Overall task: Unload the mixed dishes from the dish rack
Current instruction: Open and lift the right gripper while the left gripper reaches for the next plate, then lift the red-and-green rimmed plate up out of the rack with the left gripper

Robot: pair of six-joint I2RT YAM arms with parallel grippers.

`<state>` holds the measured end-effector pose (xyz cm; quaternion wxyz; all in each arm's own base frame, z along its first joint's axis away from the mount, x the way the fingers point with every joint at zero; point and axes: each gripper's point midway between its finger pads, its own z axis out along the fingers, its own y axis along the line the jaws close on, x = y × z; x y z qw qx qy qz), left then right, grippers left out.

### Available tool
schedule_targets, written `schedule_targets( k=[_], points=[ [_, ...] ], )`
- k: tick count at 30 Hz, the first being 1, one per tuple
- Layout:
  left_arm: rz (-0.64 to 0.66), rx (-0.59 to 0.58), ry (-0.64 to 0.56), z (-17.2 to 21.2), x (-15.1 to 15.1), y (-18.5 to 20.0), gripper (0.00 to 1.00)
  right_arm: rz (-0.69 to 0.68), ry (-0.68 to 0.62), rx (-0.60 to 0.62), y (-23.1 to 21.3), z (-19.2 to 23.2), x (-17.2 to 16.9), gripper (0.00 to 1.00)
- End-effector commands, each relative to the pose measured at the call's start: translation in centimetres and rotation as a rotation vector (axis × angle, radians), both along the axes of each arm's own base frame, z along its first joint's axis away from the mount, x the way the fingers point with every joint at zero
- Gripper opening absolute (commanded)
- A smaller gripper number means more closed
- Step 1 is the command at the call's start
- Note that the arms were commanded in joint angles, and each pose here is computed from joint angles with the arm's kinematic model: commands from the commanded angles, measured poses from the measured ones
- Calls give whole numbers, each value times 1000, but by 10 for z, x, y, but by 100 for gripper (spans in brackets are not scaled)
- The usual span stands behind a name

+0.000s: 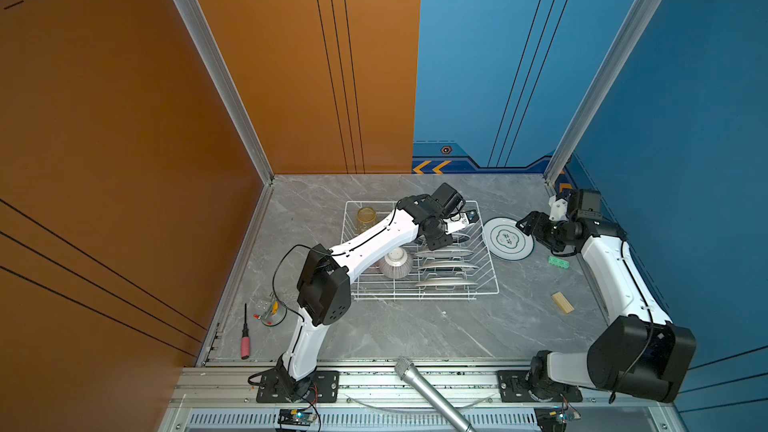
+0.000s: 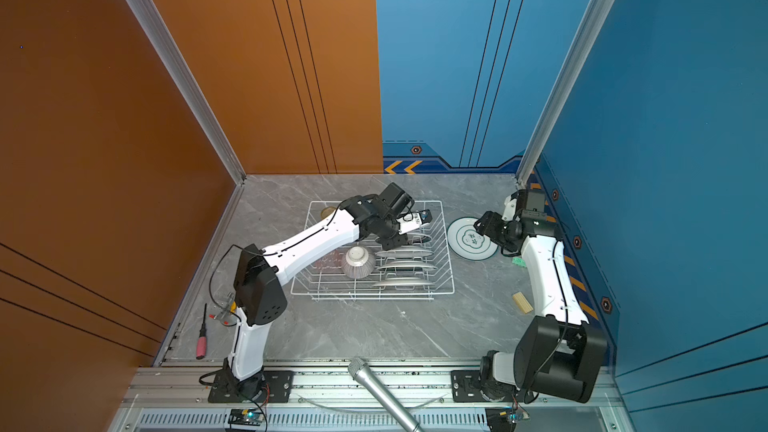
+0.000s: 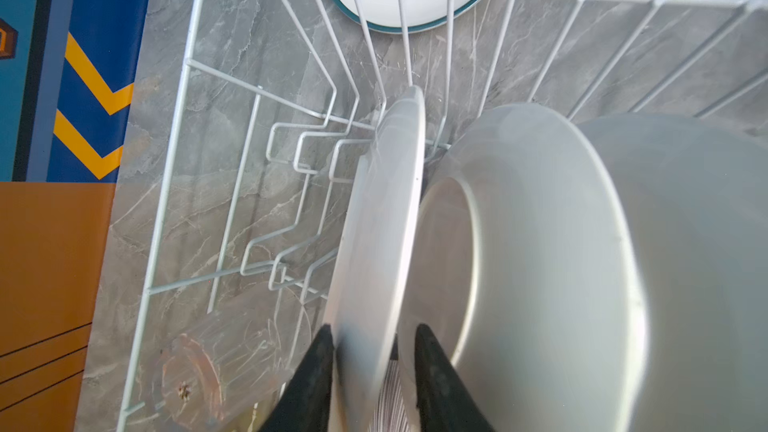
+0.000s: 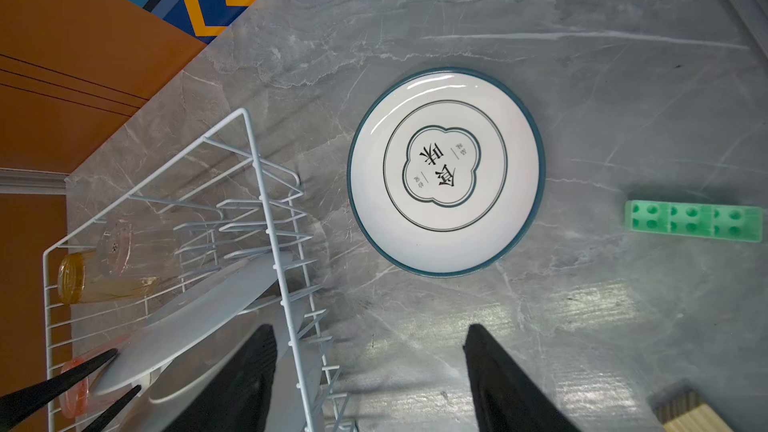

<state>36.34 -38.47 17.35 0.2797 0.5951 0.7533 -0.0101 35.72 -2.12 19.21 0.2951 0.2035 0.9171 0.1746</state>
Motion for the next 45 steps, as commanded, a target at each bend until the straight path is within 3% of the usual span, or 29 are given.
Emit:
schedule_targets(
  k=[1,26,35,45],
  points=[
    [-13,48,-48,3,5,-1,31,17,-25,1,1,12,-2,71],
    [-14,184,-236,1,24,-6,2,25,-26,34,4,5,-3,71],
    [5,177,-338,16,30,-6,0,24,-35,41,4,7,-4,71],
    [66,113,-458,58,35,-1,0,28,-51,60,8,8,-3,71]
  ],
)
